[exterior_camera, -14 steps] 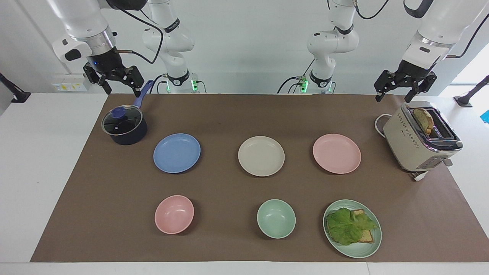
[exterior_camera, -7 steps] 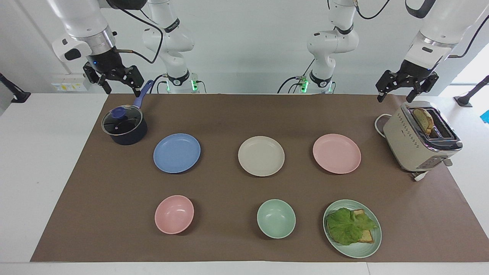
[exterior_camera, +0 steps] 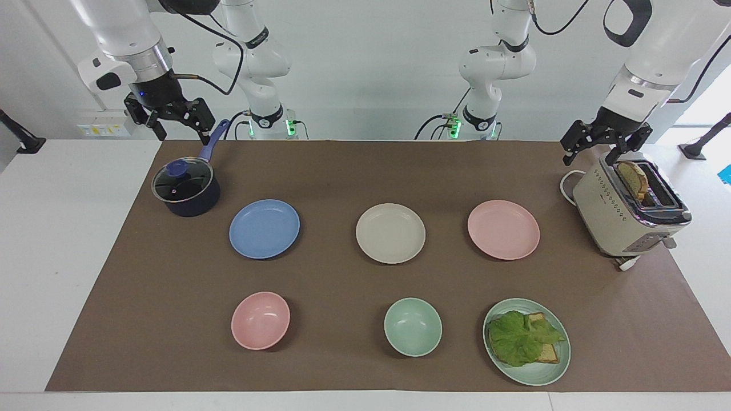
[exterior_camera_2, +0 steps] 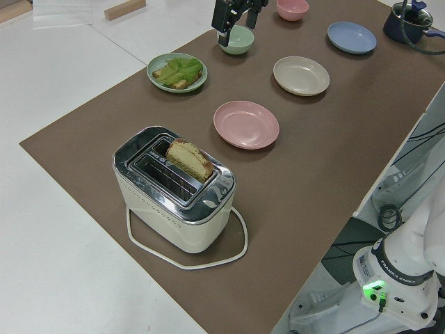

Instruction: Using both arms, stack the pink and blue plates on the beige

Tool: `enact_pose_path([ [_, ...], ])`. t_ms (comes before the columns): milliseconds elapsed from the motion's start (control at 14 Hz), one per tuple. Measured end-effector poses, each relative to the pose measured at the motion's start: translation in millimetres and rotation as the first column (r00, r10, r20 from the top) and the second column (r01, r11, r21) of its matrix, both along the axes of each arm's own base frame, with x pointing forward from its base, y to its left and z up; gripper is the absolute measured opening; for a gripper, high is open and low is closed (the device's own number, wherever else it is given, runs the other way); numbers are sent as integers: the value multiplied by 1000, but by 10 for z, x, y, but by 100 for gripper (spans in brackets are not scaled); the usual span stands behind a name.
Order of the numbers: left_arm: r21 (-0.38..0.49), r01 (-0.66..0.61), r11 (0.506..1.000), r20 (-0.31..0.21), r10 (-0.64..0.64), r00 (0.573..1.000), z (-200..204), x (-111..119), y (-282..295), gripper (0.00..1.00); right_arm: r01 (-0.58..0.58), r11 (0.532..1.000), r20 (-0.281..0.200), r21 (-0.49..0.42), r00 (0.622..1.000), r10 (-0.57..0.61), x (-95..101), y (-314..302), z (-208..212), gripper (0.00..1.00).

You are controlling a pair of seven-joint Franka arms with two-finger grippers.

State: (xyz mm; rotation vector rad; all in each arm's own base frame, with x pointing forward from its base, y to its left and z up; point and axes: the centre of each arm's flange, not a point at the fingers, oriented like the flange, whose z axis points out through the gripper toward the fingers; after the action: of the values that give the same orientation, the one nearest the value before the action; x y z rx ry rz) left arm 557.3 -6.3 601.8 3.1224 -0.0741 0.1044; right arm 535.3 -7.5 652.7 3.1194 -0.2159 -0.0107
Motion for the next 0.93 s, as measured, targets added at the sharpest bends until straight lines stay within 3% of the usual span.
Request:
enact_pose_path([
  [286,-1,-29,1000,21,29,999,-574,126,154,100,0,1000,0,0,1000,0,0,-1,0,100],
  [571,-2,-32,999,-9,32,999,-1013,111,169,100,1,1000,-1,0,1000,-1,-1,-6,0,100],
  [929,-2,-35,999,-38,35,999,-1859,19,172,100,2,1000,-1,0,1000,-2,-1,-10,0,100],
])
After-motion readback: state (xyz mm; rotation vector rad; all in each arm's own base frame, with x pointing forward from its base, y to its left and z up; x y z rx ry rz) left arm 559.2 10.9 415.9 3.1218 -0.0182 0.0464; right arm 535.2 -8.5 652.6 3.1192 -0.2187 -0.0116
